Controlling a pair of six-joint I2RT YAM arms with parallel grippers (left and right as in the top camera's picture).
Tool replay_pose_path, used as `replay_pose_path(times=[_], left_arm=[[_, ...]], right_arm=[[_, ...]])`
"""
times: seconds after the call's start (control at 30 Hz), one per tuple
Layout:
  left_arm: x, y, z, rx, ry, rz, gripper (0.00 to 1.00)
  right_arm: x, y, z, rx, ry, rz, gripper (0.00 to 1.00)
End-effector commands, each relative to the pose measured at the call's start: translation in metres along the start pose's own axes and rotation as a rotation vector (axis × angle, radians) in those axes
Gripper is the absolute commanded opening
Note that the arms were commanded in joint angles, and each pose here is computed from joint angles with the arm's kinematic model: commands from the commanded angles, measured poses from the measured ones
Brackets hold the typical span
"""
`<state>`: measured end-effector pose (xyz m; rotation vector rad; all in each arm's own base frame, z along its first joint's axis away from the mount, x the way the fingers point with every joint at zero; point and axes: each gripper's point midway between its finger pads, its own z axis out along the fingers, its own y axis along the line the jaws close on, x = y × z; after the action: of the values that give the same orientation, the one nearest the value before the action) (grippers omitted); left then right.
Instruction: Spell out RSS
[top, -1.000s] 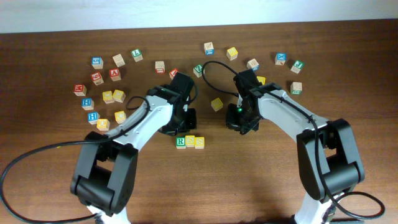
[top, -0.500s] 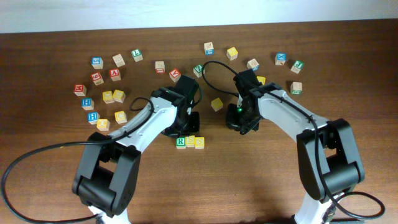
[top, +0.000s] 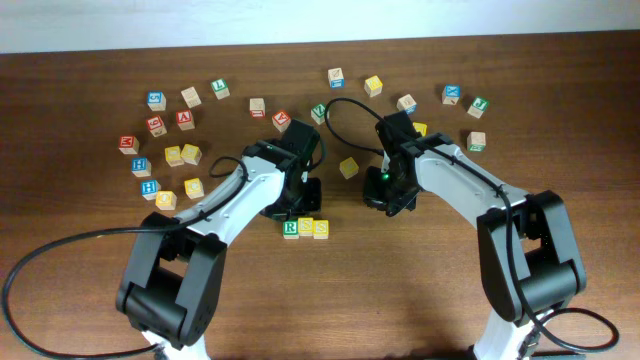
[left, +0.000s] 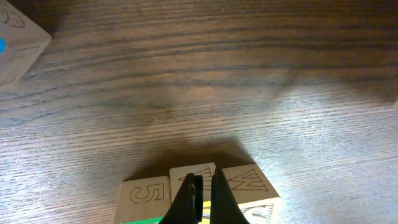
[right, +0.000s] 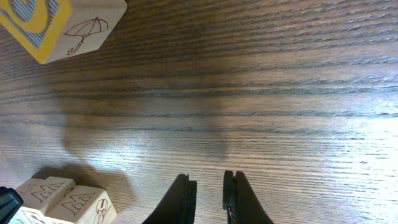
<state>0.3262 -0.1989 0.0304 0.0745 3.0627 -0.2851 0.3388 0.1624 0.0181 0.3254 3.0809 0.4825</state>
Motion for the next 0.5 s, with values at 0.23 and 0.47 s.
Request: replay_pose_path(times=[0.23,0.47], left_arm=[[0.001,0.008,-0.003,-0.046,-0.021,-0.007,0.0],[0.006,0.009,-0.002,-0.051,0.0,-0.01,0.0]], right_arm=[[0.002,-0.002,0.0,0.004,0.003,0.007,0.1],[0.002,-0.002,0.0,0.005,0.004,0.007,0.11]])
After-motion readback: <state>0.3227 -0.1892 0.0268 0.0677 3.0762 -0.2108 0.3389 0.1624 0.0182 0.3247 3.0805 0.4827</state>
